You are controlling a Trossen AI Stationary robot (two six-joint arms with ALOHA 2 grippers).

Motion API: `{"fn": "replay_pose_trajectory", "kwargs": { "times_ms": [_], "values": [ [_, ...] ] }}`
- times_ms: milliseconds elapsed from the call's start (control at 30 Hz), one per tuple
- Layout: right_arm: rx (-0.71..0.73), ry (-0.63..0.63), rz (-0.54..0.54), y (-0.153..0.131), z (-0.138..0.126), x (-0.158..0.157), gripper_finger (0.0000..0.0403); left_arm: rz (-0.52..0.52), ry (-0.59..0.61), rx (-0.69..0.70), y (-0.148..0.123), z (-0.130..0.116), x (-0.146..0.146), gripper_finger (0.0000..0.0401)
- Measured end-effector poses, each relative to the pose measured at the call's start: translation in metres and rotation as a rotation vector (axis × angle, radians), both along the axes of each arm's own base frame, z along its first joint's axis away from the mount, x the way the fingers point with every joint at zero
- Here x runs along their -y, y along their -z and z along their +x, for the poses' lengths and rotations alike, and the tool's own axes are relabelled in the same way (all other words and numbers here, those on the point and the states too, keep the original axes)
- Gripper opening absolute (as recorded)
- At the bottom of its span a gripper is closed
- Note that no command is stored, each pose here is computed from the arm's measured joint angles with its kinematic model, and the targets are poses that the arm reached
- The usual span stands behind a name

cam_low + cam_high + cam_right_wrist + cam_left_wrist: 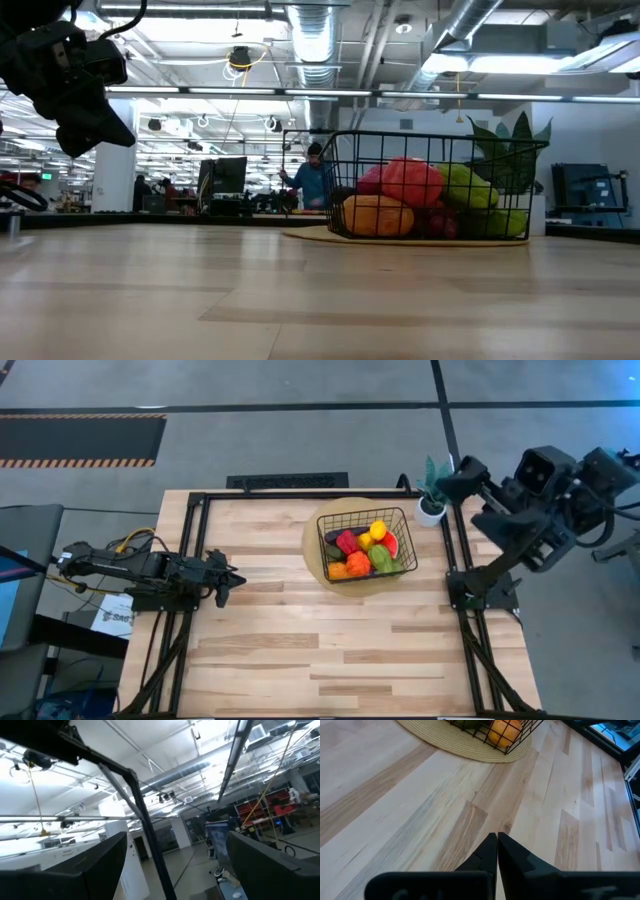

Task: Build produce basket
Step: Return to Home Position

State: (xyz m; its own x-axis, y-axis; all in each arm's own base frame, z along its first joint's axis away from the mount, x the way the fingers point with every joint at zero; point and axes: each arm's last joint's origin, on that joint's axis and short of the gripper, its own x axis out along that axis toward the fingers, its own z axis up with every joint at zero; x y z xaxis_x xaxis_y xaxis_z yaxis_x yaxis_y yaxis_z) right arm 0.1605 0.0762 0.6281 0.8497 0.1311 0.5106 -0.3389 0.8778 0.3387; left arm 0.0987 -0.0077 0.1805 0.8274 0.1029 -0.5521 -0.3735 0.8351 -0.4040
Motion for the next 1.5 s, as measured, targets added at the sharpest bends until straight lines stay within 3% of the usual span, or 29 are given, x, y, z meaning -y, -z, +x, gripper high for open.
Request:
{"fn": "replay_pose_trajectory", "kwargs": {
  "times_ms": [233, 467, 567, 667, 733, 833, 900, 1033, 1167, 1333, 1500],
  "values": [
    [-0.032, 0.047, -0.009, 0.004, 0.011, -0.001, 0.0355, 0.000, 0.000, 0.000, 0.000, 0.000, 0.000, 0.0000],
    [-0.054, 0.101, -0.087, 0.010, 0.027, -0.001, 0.0346, 0.001, 0.000, -0.003, 0.000, 0.000, 0.000, 0.0000],
    [-0.054, 0.138, -0.166, 0.011, 0.031, 0.000, 0.0321, 0.001, 0.000, -0.003, 0.000, 0.000, 0.000, 0.0000],
    [-0.116, 0.157, -0.221, 0.018, 0.035, -0.001, 0.0259, 0.001, 0.000, -0.007, 0.001, 0.000, 0.000, 0.0000],
    [-0.191, 0.166, -0.261, 0.025, 0.038, -0.002, 0.0191, 0.001, 0.000, -0.009, 0.001, 0.000, 0.000, 0.0000],
    [-0.308, 0.166, -0.325, 0.036, 0.038, -0.002, 0.0057, 0.001, 0.000, -0.009, 0.001, 0.000, 0.000, 0.0000],
    [-0.354, 0.196, -0.356, 0.039, 0.030, 0.002, 0.0020, 0.002, 0.000, -0.009, 0.001, 0.000, 0.000, 0.0000],
    [-0.416, 0.348, -0.329, 0.036, -0.004, 0.018, 0.0007, 0.002, 0.000, -0.010, 0.001, -0.001, 0.000, 0.0000],
    [-0.554, 0.352, -0.330, 0.053, -0.026, 0.023, 0.0004, 0.001, 0.000, -0.011, 0.001, -0.001, 0.000, 0.0000],
    [-0.745, 0.370, -0.359, 0.102, -0.013, 0.007, 0.0002, 0.003, 0.000, -0.016, 0.001, -0.001, 0.000, 0.0000],
    [-0.717, 0.345, -0.330, 0.157, -0.005, -0.006, 0.0002, 0.003, 0.000, -0.018, 0.001, -0.001, 0.000, 0.0000]
  ]
}}
